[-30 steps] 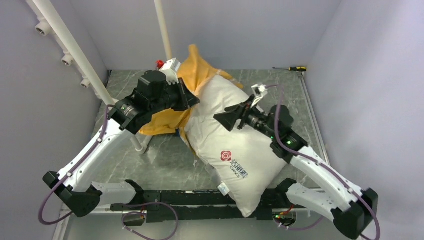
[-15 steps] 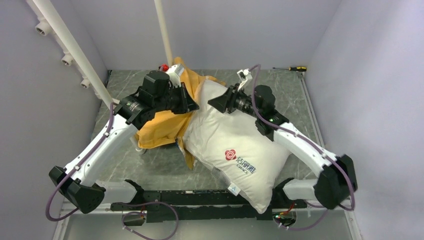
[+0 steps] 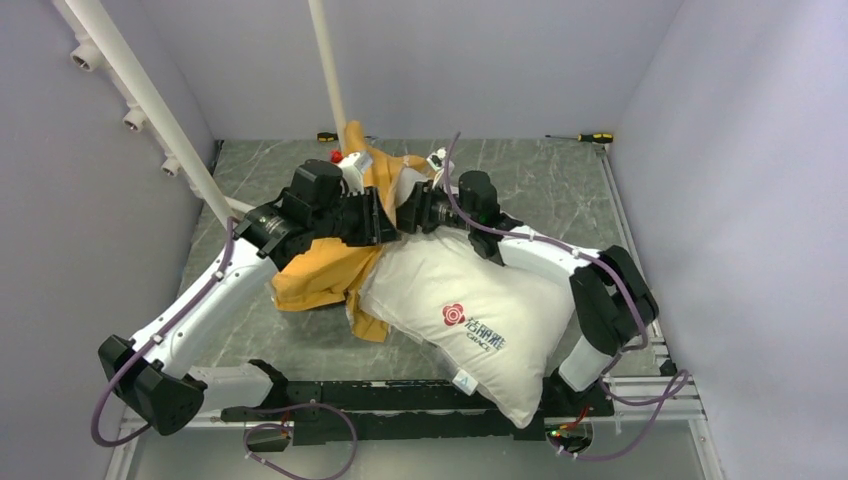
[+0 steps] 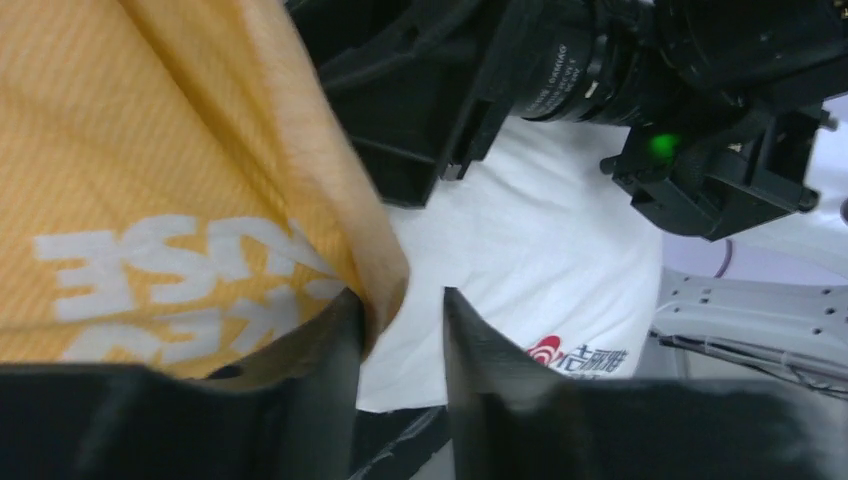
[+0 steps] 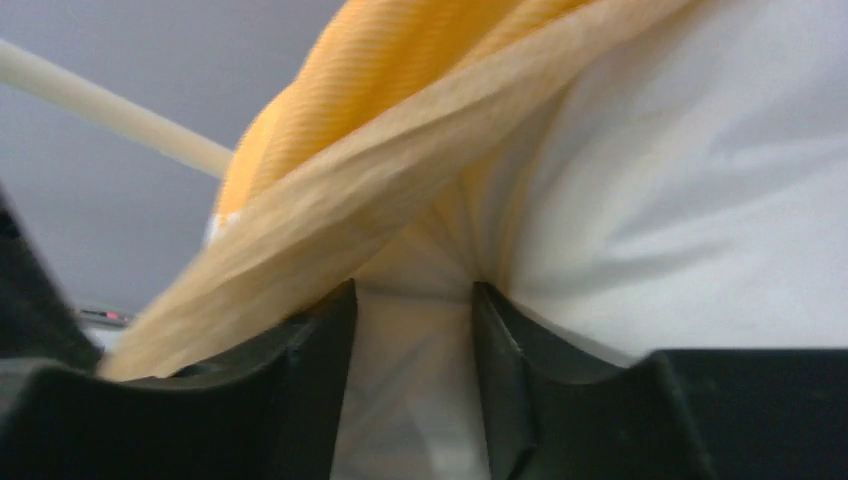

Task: Put the pillow into the pillowcase

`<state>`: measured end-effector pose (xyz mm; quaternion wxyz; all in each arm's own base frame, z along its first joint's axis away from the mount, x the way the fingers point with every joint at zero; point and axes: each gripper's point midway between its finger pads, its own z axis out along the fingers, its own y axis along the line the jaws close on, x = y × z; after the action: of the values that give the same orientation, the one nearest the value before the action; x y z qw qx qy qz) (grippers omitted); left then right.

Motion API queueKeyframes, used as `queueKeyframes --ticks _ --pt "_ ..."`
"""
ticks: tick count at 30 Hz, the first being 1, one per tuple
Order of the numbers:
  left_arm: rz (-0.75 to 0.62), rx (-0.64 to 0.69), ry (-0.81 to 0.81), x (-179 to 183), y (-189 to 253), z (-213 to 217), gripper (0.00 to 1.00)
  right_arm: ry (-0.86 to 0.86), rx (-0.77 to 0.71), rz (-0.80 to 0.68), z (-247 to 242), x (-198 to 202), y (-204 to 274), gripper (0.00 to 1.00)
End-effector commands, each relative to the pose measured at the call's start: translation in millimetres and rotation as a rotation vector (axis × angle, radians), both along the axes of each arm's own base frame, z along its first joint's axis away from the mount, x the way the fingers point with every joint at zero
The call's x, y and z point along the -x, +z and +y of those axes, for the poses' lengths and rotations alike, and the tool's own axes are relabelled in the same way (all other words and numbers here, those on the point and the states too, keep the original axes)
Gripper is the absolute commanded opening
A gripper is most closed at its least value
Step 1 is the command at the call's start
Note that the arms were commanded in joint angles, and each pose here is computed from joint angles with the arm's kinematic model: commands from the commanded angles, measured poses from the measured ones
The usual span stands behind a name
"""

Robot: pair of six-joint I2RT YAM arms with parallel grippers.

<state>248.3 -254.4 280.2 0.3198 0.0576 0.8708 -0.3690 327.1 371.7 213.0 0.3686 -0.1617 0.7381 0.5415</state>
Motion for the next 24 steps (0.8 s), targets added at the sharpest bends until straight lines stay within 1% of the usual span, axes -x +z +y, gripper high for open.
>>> queueKeyframes --ticks 1,2,4,5,6,8,10,12,14,17,20,22,24 --pt "-0.104 0.006 -0.091 5.3 36.3 -6.0 0.58 0.012 0.113 0.003 -23.4 27.3 2.6 0.59" --pt "-0.129 -0.038 -0.059 -1.0 37.8 1.2 0.69 -0.024 0.161 -0.017 -35.6 25.5 10.4 0.64" --pt "-0.183 -0.116 0.010 -13.7 45.9 16.5 0.84 -0.081 0.250 -0.042 -59.3 26.3 25.2 0.73" --pt "-0.213 -0.154 0.037 -21.7 49.6 22.3 0.89 -0.099 0.289 -0.048 -69.9 27.2 30.9 0.75" --pt "-0.236 -0.195 0.066 -29.2 52.4 28.7 0.91 -0.112 0.319 -0.053 -79.2 27.6 36.4 0.75" --pt "-0.263 -0.255 0.074 -43.9 56.2 30.5 0.91 -0.121 0.352 -0.056 -94.7 31.5 44.8 0.76" --pt "-0.283 -0.285 0.066 -57.9 62.8 26.2 0.90 -0.153 0.362 -0.059 -112.4 30.3 53.4 0.78" --pt "-0.304 -0.308 0.062 -77.3 62.9 23.4 0.90 -0.186 0.349 -0.065 -125.0 22.0 60.0 0.79" --pt "-0.294 -0.301 0.041 -96.8 58.5 18.8 0.87 -0.218 0.334 -0.064 -135.1 7.8 62.9 0.79" --pt "-0.267 -0.291 0.021 -126.5 47.4 13.7 0.81 -0.238 0.323 -0.048 -142.6 -14.6 62.1 0.79" --pt "-0.213 -0.343 0.040 -152.6 23.7 16.0 0.81 -0.232 0.308 -0.025 -142.9 -32.7 56.0 0.79" --pt "-0.192 -0.334 0.025 -164.0 11.4 13.2 0.79 -0.229 0.298 -0.004 -142.7 -44.0 50.2 0.80" --pt "-0.170 -0.311 0.013 -172.4 -0.7 10.4 0.72 -0.227 0.285 0.007 -142.0 -54.5 46.3 0.80"
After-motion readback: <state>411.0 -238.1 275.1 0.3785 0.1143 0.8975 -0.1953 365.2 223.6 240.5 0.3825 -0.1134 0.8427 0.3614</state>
